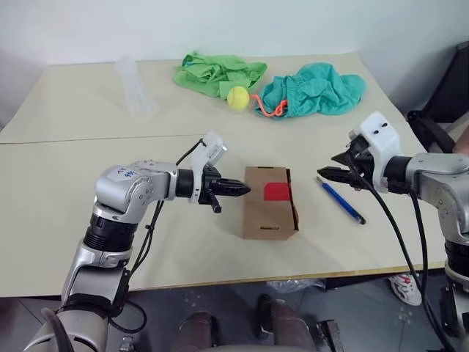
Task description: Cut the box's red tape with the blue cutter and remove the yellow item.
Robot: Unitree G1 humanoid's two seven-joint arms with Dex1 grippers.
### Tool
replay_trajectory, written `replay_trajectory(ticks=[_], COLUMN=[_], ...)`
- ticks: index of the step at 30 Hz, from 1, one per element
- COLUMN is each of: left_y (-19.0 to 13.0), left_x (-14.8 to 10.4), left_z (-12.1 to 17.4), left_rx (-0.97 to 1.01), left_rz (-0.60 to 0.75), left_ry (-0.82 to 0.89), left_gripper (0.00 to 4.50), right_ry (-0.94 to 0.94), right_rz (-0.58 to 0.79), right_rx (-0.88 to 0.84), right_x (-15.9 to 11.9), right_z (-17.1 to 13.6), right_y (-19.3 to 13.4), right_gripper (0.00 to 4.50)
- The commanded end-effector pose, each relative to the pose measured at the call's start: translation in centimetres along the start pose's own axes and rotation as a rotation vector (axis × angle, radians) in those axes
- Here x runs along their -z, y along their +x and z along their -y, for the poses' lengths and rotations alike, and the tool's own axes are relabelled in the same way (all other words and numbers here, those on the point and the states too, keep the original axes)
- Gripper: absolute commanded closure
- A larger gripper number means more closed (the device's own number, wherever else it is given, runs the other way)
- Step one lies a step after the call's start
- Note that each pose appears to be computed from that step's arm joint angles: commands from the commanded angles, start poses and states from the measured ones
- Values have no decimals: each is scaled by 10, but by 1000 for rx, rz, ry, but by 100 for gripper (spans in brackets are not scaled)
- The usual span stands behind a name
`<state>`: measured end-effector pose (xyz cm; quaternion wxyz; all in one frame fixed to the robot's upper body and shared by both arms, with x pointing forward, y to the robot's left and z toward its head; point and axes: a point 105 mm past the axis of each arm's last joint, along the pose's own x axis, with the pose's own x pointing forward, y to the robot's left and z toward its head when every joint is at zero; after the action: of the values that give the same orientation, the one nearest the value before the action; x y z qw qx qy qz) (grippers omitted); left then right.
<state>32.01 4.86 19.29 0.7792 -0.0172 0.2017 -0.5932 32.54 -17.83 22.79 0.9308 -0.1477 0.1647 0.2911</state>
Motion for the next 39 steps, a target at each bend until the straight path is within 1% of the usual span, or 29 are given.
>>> replay_trajectory(ticks=[1,2,3,8,13,16,22,32,36,39], left_y=[9,10,11,26,25,27,25,22,21,21], left_x=[-9,-9,-9,4,8,15,15,18,19,19], left_z=[4,3,3,-9,-15,-19,-21,-25,-26,-27], left_rx=[27,27,31,6,-12,-32,-47,-65,-71,-76], left_rz=[10,6,3,-98,-160,-219,-241,-253,-255,-257], left_ry=[44,48,51,118,171,226,250,249,247,247], left_gripper=[450,450,450,450,450,450,450,450,450,450], right_ry=[33,44,53,116,135,142,141,122,115,82], right_rz=[37,31,28,14,9,-35,-72,-216,-236,-264], right_rx=[-3,-5,-8,-37,-29,-16,-25,-54,-56,-89], right_x=[-9,-8,-6,6,11,24,36,77,83,89], right_z=[-17,-20,-23,-43,-45,-44,-46,-45,-42,-45], right_y=[-3,-2,0,16,20,24,22,12,9,5], right_gripper=[47,14,3,3,3,3,3,3,3,3])
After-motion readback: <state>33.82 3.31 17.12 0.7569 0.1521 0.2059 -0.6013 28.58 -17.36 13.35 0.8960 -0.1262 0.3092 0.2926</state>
